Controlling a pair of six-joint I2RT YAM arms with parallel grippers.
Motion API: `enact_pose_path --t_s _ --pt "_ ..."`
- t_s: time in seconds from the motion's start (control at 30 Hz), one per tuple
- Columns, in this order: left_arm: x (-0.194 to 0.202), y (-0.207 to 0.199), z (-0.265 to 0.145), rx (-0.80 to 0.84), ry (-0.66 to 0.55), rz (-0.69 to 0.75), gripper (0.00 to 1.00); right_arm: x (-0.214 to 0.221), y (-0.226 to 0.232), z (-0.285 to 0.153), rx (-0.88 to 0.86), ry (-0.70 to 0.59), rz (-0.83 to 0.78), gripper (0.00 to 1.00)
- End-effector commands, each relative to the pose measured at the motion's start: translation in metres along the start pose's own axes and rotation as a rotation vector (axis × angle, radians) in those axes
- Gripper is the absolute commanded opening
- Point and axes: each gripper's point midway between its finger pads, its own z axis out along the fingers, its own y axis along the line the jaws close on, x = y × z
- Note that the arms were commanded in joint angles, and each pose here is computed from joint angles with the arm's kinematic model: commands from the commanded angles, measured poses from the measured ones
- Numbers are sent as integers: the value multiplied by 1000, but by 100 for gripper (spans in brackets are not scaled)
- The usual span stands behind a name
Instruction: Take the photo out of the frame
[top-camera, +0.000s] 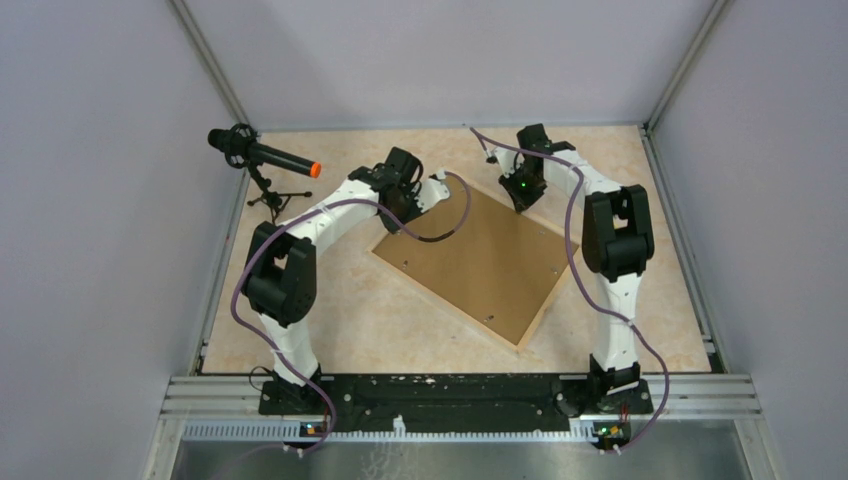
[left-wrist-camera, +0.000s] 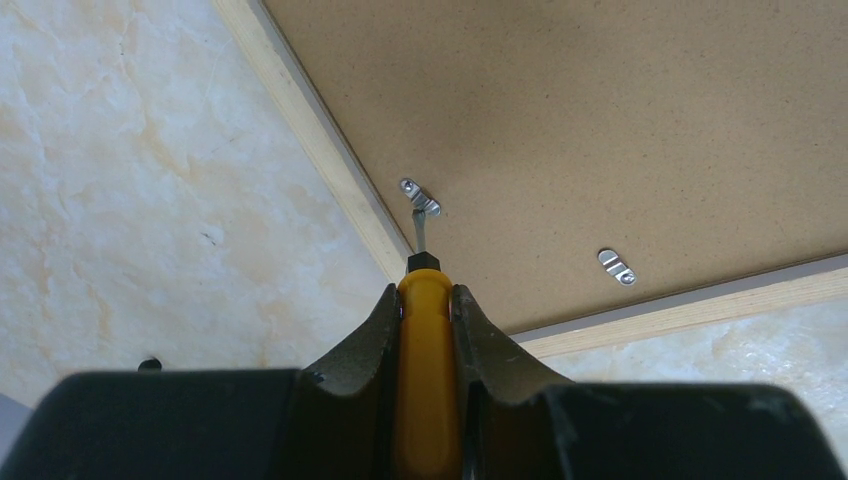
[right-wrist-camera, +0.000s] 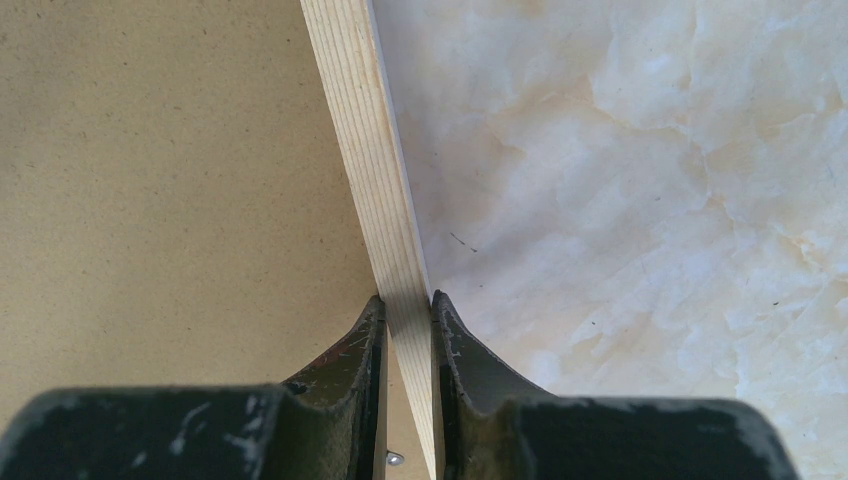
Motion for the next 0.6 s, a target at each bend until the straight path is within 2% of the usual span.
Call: enact_pose_path --t_s 0.0,0.57 --pt "-24 -41 10 152 -86 -28 0 28 24 15 -101 103 80 13" --pt "-50 -29 3 124 -157 -60 0 20 26 2 -112 74 89 18"
